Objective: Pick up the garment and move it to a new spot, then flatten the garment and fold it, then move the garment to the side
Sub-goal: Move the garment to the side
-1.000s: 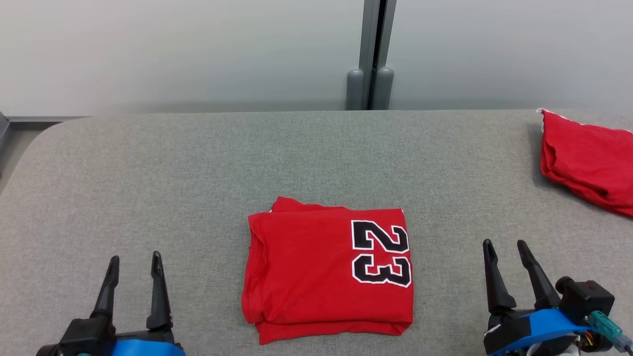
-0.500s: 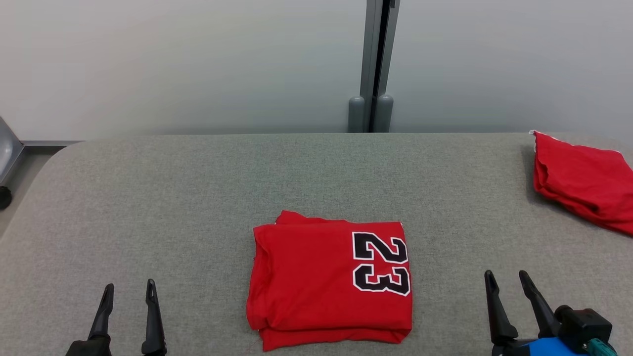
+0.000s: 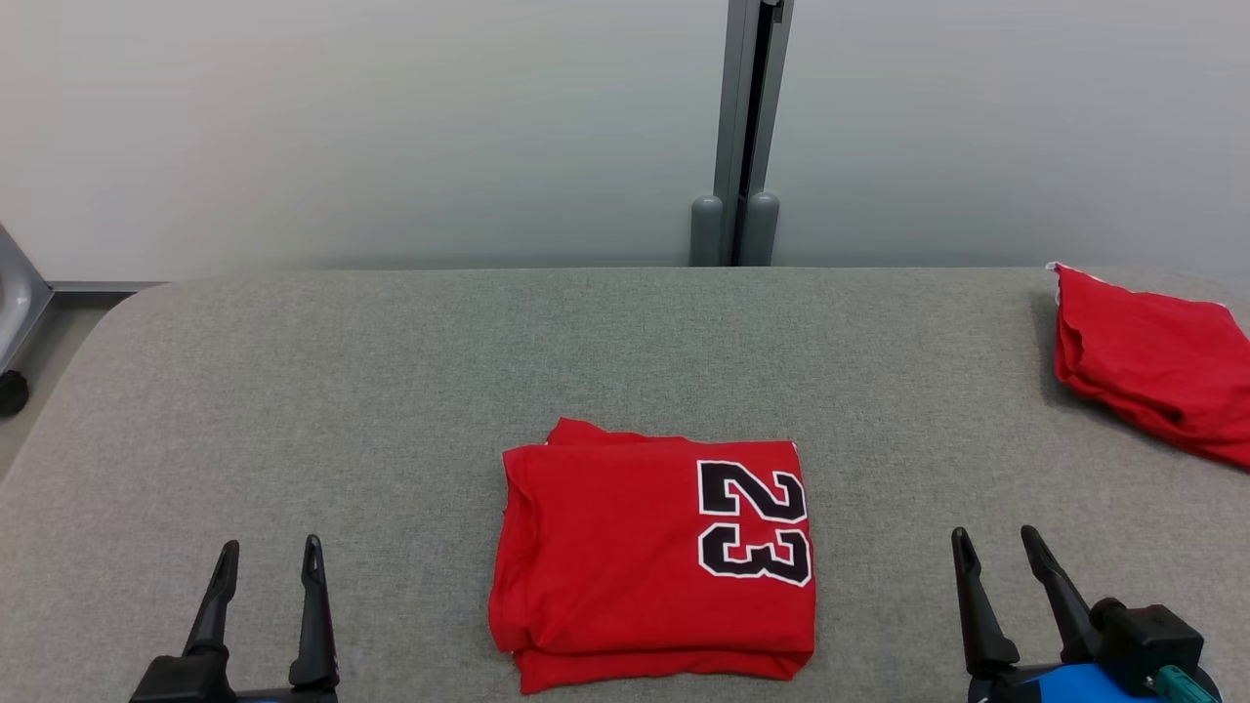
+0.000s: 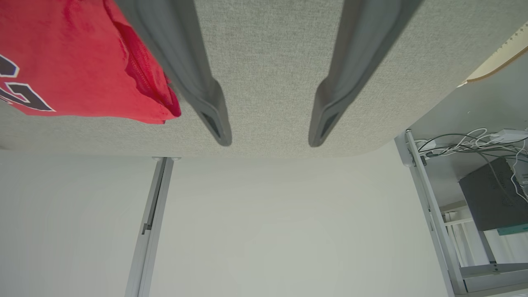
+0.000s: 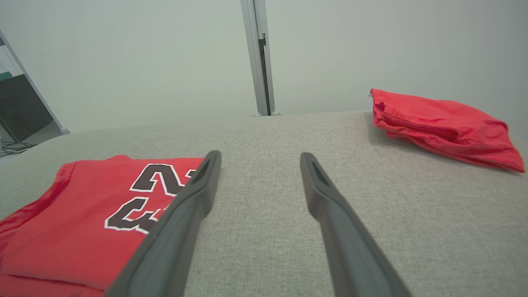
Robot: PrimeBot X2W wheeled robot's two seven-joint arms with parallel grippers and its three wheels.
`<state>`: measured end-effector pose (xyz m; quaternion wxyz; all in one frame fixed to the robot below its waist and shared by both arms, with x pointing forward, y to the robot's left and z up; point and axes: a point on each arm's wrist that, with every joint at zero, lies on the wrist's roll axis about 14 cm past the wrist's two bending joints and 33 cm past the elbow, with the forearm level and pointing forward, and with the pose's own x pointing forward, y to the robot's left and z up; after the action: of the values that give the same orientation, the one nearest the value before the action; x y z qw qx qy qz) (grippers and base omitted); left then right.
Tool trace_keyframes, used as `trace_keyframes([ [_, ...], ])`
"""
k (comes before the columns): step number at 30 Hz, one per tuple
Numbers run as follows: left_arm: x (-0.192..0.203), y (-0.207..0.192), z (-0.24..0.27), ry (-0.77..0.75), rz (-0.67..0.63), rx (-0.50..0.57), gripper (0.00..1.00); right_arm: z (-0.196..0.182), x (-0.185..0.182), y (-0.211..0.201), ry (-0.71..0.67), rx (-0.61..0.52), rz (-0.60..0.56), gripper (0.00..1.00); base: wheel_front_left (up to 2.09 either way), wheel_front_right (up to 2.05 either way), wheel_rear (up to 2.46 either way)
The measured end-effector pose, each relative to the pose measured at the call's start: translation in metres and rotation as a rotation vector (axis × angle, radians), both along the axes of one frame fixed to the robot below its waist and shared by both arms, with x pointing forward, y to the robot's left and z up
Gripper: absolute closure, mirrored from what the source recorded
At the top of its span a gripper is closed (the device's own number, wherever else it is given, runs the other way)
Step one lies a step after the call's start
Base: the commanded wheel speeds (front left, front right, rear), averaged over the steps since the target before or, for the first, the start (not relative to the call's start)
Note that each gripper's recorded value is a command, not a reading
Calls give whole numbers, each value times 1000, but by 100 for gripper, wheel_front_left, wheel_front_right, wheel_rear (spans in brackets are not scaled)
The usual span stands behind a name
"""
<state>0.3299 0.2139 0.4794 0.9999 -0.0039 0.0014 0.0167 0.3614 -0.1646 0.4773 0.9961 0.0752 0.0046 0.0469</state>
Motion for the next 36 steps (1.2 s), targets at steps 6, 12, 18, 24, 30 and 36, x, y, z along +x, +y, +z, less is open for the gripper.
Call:
trace_keyframes([
  [6,0,0,-2,7,-5,2,0,0,-1,-1,-1,-1,-2,0,0,0,0],
  [12,-1,2,-5,17,0,0,0,-1,-1,0,2,-1,1,0,0,0,0],
  [18,-1,3,-7,23,4,-5,0,-10,-4,9,33,-4,29,0,0,0,0],
  [24,1,4,-10,30,9,-9,0,-3,12,51,14,-21,157,0,0,0,0],
  [30,12,2,-10,32,4,-10,0,6,49,76,-7,-68,237,0,0,0,0],
  [36,28,3,-11,36,9,-6,0,-19,82,89,105,-119,283,0,0,0,0],
])
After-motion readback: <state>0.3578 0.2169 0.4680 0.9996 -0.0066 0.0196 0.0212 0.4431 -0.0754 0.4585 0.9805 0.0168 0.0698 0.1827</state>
